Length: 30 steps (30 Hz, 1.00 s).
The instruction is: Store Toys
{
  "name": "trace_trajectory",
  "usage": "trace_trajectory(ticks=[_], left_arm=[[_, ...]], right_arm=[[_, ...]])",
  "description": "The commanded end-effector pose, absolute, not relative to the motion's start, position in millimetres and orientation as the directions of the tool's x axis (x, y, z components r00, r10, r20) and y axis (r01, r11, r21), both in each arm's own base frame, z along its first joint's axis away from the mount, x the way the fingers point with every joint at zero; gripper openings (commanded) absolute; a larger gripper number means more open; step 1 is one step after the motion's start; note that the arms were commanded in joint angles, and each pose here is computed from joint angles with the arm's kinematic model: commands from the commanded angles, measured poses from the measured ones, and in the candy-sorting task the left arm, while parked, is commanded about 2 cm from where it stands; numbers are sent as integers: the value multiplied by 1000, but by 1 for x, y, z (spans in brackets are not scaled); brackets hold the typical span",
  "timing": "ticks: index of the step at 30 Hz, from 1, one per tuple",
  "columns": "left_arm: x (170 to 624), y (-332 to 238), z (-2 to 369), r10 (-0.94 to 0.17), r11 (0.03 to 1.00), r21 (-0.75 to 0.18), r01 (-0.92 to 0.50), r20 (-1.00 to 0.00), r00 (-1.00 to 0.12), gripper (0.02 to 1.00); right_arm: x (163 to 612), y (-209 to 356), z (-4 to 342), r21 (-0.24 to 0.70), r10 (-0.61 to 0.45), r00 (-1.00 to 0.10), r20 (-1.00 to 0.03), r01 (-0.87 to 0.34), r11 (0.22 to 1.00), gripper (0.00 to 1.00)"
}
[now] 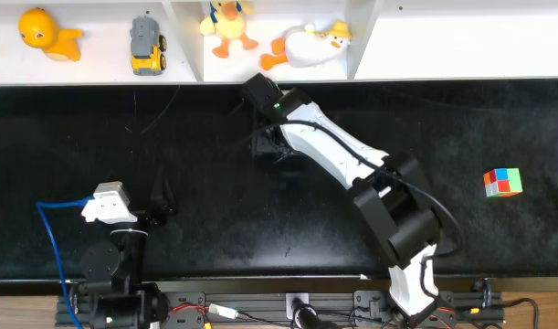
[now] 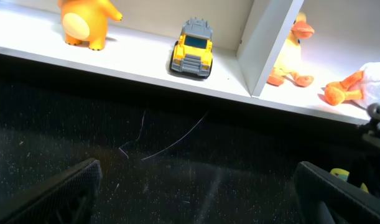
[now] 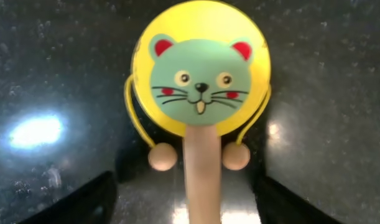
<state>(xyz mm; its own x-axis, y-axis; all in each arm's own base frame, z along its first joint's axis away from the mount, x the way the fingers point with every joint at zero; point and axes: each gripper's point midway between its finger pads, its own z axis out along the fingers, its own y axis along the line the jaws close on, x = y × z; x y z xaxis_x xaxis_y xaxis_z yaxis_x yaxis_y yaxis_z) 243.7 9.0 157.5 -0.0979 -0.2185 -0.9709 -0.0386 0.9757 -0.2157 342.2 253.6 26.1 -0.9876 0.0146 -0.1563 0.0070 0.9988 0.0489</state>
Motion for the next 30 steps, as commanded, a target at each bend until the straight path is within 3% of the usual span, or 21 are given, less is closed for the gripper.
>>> trace_trajectory(ticks=[1, 3, 10, 16, 22, 30], left_arm=[[244, 6, 157, -238, 971, -237, -27, -967, -92, 998], [244, 6, 157, -238, 971, -237, -27, -967, -92, 998], [244, 6, 157, -238, 971, -237, -27, -967, -92, 998], [244, 6, 157, -238, 971, -237, -27, -967, -92, 998], [244, 6, 157, -238, 971, -237, -27, -967, -92, 998], [244, 6, 157, -238, 971, -237, -27, -967, -92, 998]], right_arm=[[340, 260, 11, 61, 6, -994, -111, -1, 998, 720], [337, 261, 4, 64, -1, -996, -89, -7, 998, 691], [330, 264, -8, 73, -11, -999, -40, -14, 997, 421], [329, 264, -8, 74, -11, -999, -38, -14, 997, 347], [327, 266, -8, 88, -12, -1000, -24, -14, 996, 180], [323, 270, -7, 114, -13, -1000, -6, -14, 993, 71]])
